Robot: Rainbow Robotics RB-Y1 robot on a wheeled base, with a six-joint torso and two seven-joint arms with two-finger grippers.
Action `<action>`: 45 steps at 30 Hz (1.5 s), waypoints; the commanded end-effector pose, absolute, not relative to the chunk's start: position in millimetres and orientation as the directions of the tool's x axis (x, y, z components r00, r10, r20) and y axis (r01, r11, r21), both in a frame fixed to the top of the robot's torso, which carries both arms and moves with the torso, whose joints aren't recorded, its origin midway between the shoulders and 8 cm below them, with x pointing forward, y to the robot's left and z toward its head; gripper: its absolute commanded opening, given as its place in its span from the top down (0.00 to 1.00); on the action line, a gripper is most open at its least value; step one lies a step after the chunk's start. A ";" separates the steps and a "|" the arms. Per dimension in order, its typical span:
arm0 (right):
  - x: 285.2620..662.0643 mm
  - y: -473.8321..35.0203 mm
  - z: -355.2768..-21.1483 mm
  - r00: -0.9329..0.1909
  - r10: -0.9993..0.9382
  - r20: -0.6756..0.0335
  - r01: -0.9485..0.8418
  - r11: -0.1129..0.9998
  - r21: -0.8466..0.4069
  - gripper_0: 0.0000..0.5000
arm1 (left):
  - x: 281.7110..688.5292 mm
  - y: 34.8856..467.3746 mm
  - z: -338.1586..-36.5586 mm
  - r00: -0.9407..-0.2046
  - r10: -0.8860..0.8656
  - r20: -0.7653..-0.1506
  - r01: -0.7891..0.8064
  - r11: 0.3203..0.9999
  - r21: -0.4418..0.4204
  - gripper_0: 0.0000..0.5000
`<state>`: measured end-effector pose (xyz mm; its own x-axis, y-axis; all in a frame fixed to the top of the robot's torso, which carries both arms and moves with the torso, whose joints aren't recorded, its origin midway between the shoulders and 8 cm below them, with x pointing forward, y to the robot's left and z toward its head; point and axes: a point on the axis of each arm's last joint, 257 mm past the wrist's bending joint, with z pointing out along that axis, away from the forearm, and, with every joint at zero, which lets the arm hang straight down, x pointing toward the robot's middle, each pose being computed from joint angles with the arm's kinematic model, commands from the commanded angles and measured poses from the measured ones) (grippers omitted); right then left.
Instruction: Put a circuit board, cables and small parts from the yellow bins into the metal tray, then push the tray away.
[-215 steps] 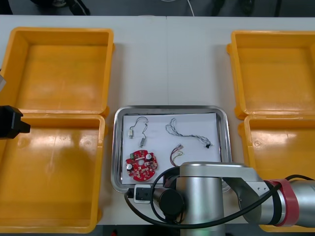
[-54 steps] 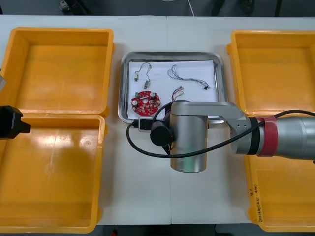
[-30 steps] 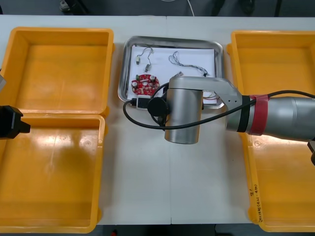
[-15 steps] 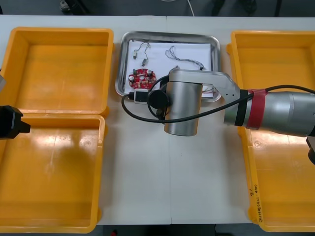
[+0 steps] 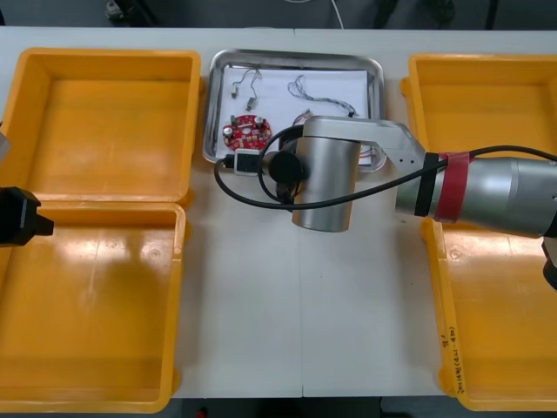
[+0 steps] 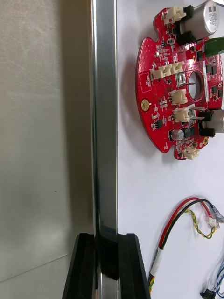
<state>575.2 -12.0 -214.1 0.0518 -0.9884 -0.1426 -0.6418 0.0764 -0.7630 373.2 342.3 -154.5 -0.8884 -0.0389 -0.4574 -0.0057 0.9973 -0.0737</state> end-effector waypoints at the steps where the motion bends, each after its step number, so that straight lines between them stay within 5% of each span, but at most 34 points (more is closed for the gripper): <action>1: 587.9 -1.5 -195.2 0.092 -0.986 -0.141 -0.620 0.054 -0.783 1.00 | 366.0 348.1 -152.4 -0.884 0.112 -0.454 0.110 0.993 0.030 0.00; 18: 593.7 -7.7 -195.9 0.093 -0.987 -0.132 -0.616 0.047 -0.787 0.99 | 366.0 348.1 -152.4 -0.884 0.112 -0.454 0.110 0.993 0.030 0.00; 22: 593.9 -9.0 -196.0 0.093 -0.987 -0.129 -0.616 0.045 -0.786 0.56 | 366.0 348.1 -152.4 -0.884 0.112 -0.454 0.110 0.993 0.030 0.00; 26: 594.2 -8.7 -195.2 0.097 -0.988 -0.124 -0.614 0.038 -0.788 0.26 | 366.0 348.1 -152.4 -0.884 0.112 -0.454 0.110 0.993 0.030 0.00; 29: 593.8 -7.6 -193.6 0.102 -0.987 -0.123 -0.613 0.035 -0.789 0.13 | 366.0 348.1 -152.4 -0.884 0.112 -0.454 0.110 0.993 0.030 0.00; 45: 570.6 -6.8 -175.3 0.047 -0.991 -0.128 -0.654 0.066 -0.754 0.07 | 366.0 348.1 -152.4 -0.884 0.112 -0.454 0.110 0.993 0.030 0.00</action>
